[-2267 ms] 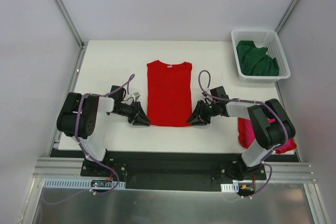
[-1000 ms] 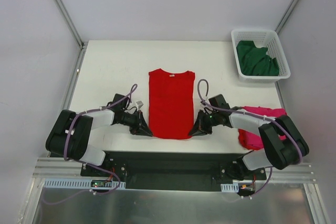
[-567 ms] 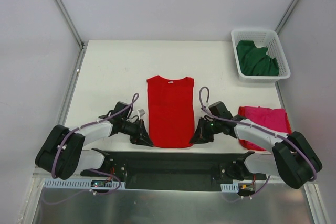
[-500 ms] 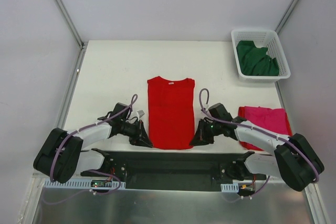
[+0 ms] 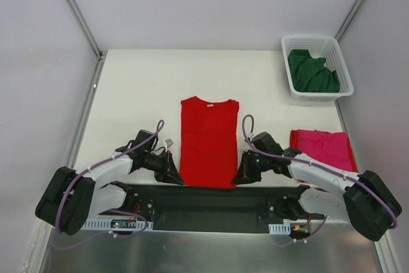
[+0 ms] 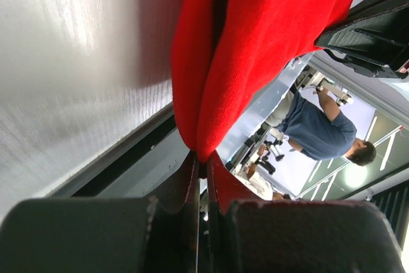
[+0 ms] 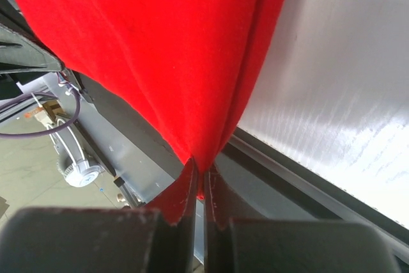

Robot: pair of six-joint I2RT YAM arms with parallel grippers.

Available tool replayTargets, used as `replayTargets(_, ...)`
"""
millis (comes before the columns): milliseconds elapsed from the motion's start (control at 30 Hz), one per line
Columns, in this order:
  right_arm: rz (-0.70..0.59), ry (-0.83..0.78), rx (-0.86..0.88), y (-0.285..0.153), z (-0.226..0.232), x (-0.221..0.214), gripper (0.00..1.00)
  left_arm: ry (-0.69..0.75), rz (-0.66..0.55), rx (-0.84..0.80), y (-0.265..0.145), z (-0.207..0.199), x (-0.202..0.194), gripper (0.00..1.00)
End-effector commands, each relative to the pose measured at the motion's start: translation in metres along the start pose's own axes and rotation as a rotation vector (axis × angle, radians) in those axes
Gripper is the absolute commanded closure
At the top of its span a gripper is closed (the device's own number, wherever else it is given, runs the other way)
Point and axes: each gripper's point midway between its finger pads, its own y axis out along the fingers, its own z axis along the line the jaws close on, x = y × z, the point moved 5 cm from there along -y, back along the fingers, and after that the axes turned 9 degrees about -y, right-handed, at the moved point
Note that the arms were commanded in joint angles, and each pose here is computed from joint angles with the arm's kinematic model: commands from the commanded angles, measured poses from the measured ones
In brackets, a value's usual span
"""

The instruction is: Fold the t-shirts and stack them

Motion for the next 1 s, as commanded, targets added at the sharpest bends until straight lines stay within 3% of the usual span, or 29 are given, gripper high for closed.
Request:
replayTargets(0, -0.022, -0.013, -0.003, -0.009, 0.013, 0.007, 0.99, 0.017, -0.013, -0.019, -0.007, -0.022, 0.001, 1.0)
replayTargets(367, -0.049, -0.105, -0.059, -0.037, 0.039, 0.028, 0.99, 0.095, -0.052, -0.043, -0.025, -0.068, 0.008, 1.0)
replayTargets(967, -0.157, -0.097, -0.048, -0.093, 0.052, 0.077, 0.99, 0.204, -0.152, -0.058, -0.061, -0.125, 0.024, 1.0)
